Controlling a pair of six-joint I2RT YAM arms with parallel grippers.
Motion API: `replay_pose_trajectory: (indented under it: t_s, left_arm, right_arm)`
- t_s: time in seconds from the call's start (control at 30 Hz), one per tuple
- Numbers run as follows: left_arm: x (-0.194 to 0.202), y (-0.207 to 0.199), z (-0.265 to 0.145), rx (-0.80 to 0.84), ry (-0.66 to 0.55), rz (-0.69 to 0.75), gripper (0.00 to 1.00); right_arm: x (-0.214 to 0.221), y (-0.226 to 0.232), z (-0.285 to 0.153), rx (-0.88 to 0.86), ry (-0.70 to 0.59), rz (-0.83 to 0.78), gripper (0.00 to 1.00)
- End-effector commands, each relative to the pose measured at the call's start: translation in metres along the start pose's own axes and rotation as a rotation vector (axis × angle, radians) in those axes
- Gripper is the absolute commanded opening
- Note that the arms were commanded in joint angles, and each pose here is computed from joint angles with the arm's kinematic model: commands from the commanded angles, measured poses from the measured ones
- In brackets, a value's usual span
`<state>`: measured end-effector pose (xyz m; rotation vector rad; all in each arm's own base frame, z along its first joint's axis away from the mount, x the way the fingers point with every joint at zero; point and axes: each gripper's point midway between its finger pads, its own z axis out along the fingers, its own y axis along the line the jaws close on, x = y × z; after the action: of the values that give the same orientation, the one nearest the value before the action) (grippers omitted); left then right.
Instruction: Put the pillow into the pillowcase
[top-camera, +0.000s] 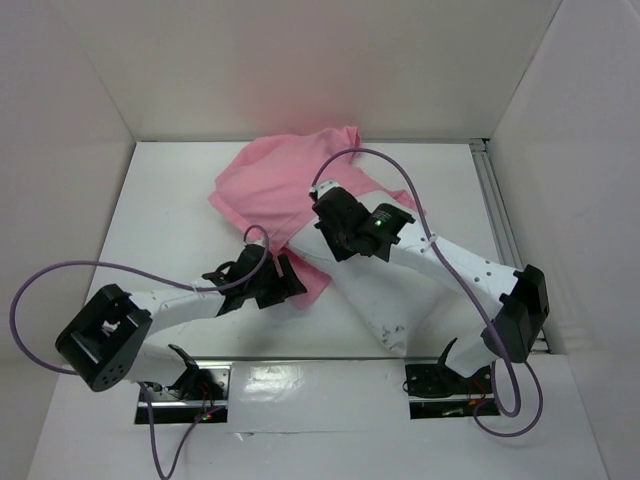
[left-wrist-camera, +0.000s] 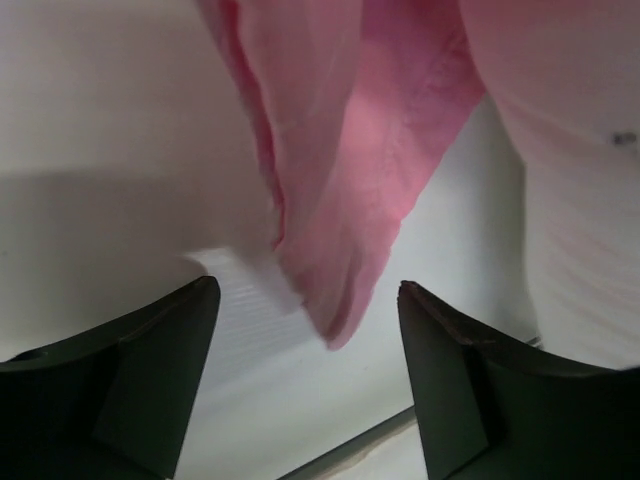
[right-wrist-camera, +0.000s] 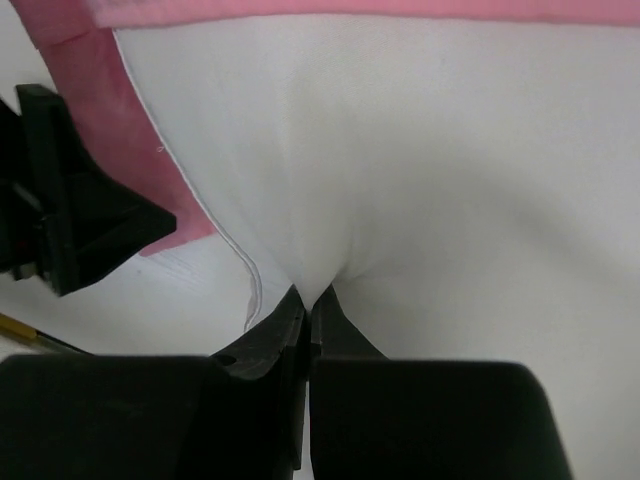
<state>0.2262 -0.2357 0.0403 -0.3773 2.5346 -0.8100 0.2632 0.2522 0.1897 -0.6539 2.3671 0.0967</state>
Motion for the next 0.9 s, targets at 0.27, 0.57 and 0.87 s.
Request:
replay_pose_trajectory:
  t_s: [0.27,0.57,0.87]
  left_arm:
    - [-0.058,-0.072,-0.028,0.103,-0.18,0.014,0.0]
    - [-0.082,-0.194,-0.145,0.482,-0.213,0.215,0.0]
    - [-0.051,-0.201,-0.172,0.609,-0.129,0.224,0.0]
  right_arm:
    - [-0.059,0.012,-0.011,-0.145,-0.138,0.094,0.0]
    - [-0.226,-0.033,-0.065,-0.199,-0.491,0.264,0.0]
    - [-0.114,0.029,0.11,-0.371,-0.166,0.411,0.0]
